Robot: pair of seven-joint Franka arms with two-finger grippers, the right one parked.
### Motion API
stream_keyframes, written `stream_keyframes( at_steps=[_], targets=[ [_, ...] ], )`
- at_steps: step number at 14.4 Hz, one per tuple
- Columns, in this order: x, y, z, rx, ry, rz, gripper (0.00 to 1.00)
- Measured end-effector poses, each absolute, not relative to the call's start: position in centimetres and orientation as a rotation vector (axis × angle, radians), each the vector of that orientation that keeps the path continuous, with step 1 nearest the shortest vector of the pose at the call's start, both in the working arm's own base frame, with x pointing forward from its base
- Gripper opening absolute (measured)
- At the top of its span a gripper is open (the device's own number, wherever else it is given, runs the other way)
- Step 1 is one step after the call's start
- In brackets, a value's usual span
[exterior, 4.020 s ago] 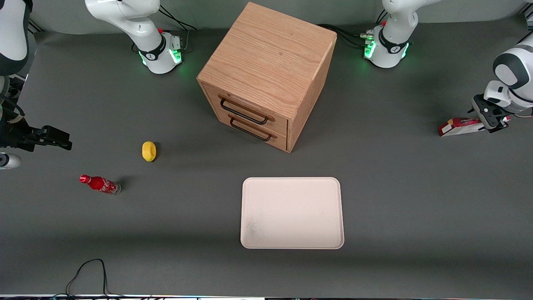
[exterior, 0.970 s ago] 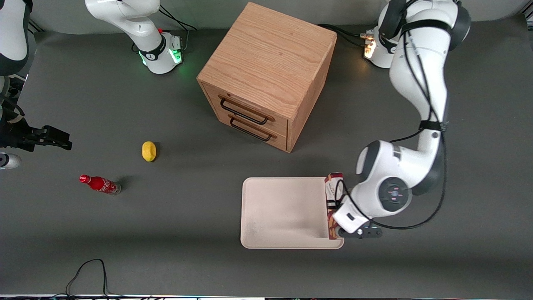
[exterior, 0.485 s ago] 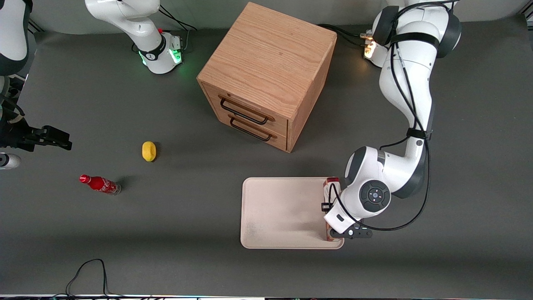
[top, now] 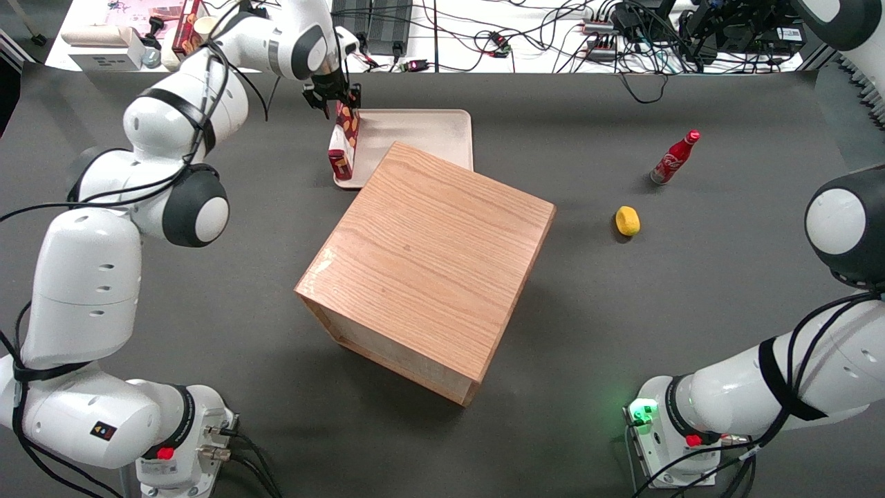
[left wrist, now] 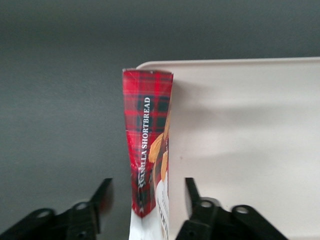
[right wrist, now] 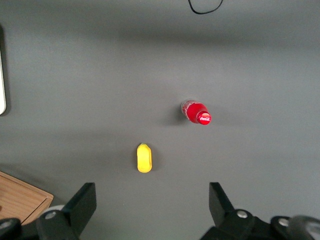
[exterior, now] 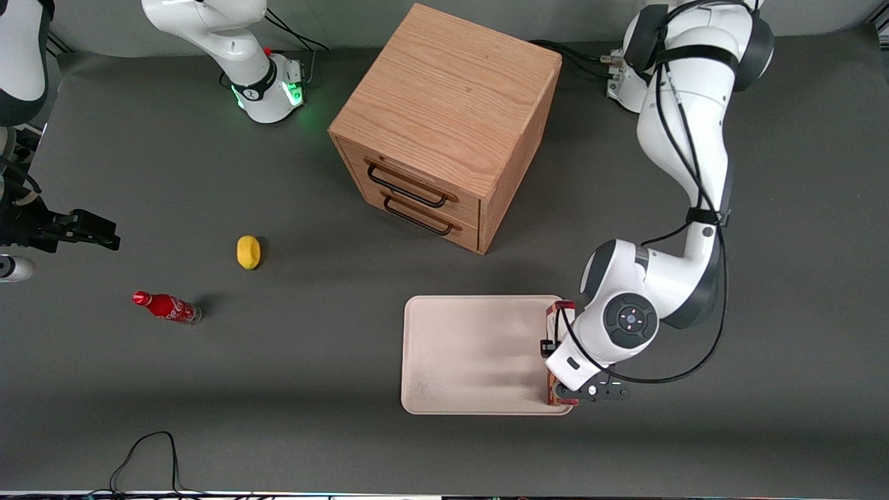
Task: Place red cookie box on tray
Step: 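Lower the box onto the tray's rim area and open the left gripper, then raise the left gripper away from the box on the tray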
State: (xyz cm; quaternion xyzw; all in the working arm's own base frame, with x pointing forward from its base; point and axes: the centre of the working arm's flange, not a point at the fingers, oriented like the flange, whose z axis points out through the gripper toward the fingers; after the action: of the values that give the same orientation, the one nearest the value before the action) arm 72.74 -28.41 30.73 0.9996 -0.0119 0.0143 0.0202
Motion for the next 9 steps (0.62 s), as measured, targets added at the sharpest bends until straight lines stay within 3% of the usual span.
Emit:
stream_keyframes(
  at_steps=[2,3,6,9],
  targets=[
    [72.8,-26.6,34.1,3.099,-0.003,0.064,0.95],
    [72.7,-24.8,35.9,3.097,0.031,0.075,1.0],
    [70.9,-17.0,42.7,3.086,0.154,0.081,1.0],
    [67.1,-11.0,48.6,3.081,0.222,0.028,1.0]
  ],
)
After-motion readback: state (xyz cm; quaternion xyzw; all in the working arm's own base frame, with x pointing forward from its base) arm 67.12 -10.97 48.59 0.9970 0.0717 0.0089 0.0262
